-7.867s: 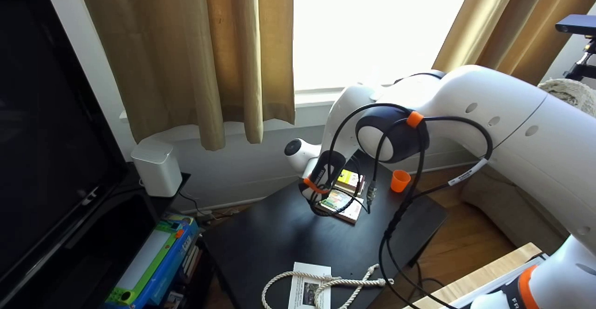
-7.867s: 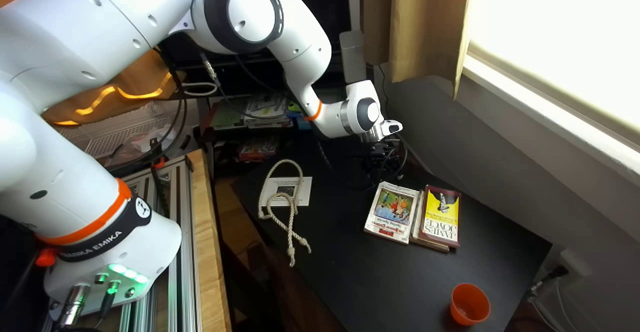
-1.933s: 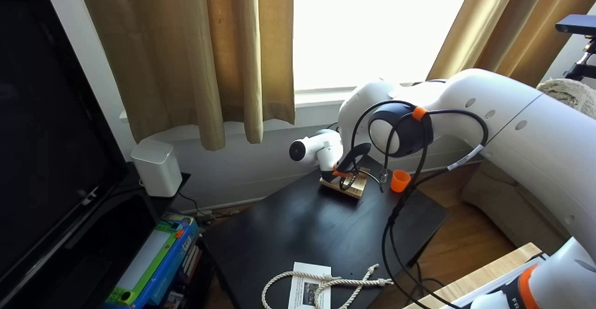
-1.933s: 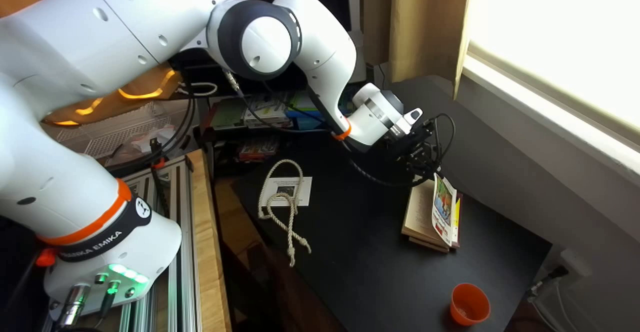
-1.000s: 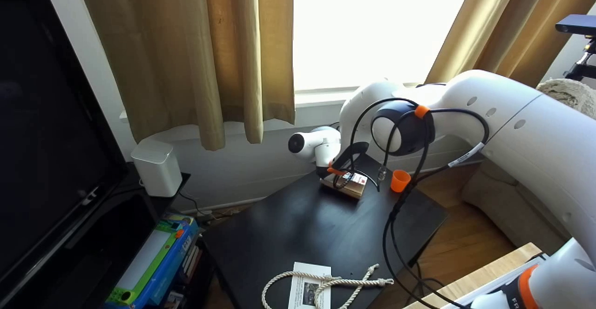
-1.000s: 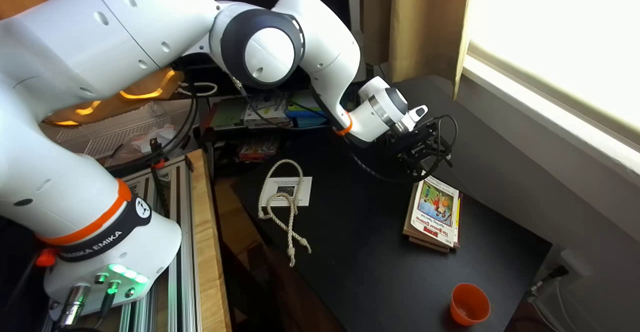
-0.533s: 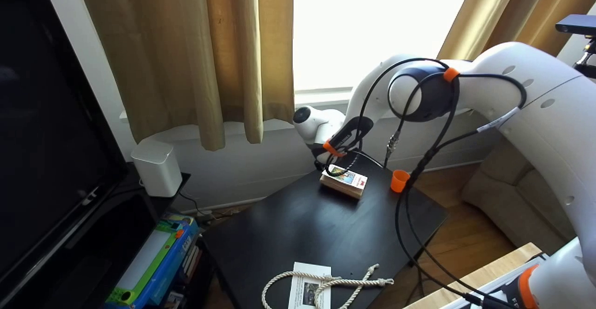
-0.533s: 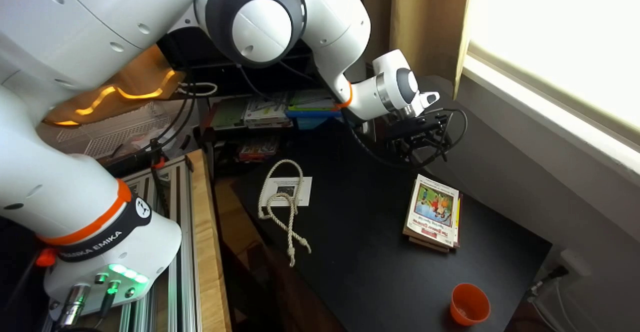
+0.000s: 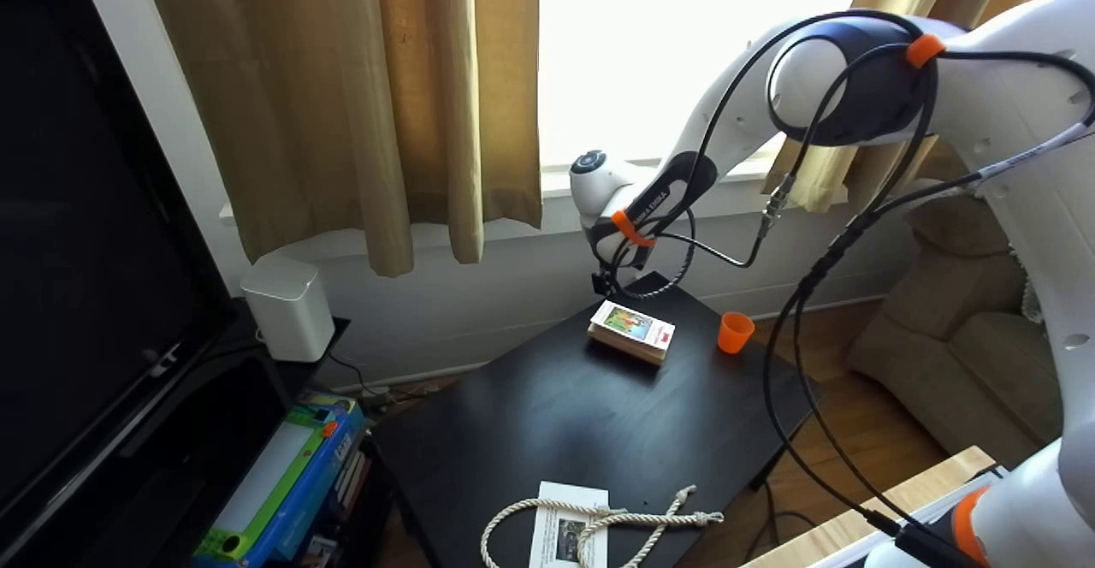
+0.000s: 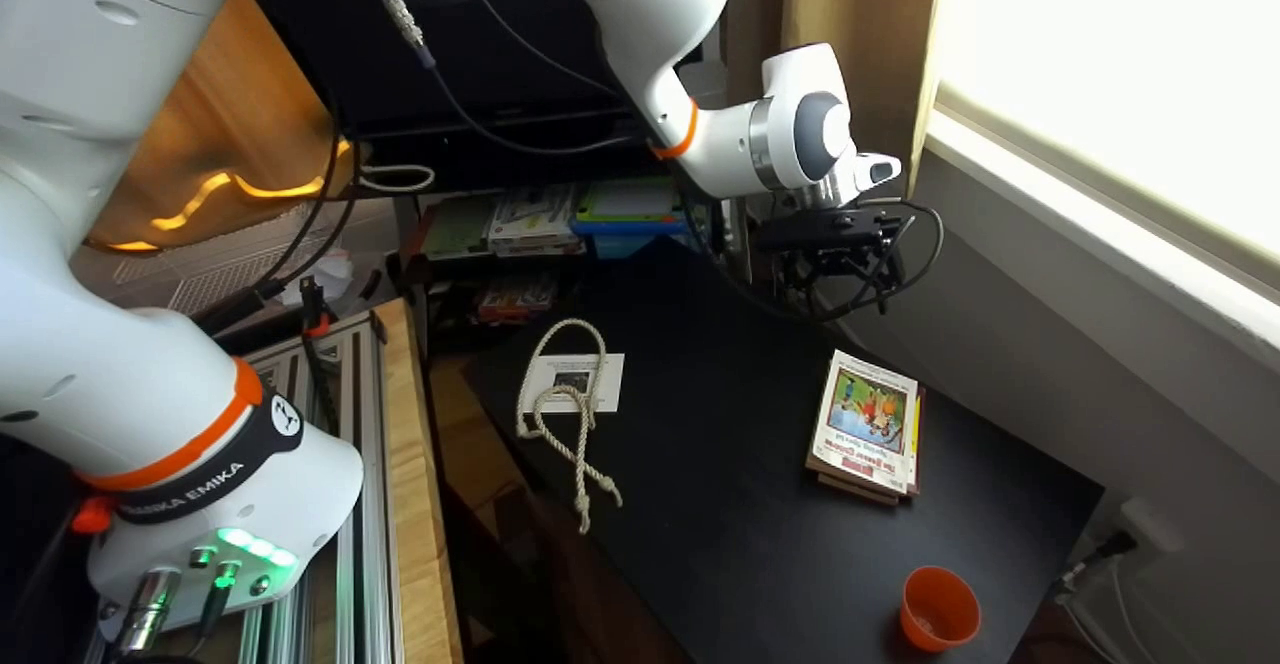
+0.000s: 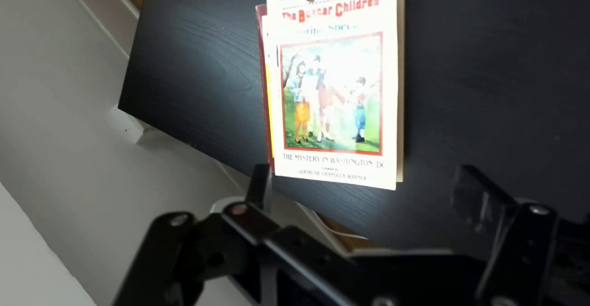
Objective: Move the top book to the right, put the yellow book on the book on the right, and then put the white book on the books on the right
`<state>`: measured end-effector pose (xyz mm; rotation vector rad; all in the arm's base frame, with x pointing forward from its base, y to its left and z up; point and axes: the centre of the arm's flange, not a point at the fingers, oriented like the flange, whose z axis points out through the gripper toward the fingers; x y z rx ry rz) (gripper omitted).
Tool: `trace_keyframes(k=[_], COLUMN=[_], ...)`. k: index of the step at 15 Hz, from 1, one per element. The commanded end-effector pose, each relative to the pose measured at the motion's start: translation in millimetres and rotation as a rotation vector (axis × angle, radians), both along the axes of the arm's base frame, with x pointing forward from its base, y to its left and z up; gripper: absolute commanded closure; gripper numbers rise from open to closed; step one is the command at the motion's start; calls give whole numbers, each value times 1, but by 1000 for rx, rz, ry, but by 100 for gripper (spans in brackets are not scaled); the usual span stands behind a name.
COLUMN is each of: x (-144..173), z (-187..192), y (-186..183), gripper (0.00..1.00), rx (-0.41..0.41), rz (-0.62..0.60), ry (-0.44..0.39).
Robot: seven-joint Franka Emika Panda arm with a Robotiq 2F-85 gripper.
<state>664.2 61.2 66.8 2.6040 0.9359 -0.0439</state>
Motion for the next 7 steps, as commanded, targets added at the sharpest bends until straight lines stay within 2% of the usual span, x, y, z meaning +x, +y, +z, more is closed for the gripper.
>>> trace_keyframes(k=[1, 3, 4, 7], x=[-52, -70, -29, -47], z=[37, 51, 28, 43], y=[-13, -19, -11, -19], gripper=[0, 0, 0, 0], rx=[91, 116, 84, 98], rz=[-26, -48, -24, -34], ry=[-16, -55, -44, -54])
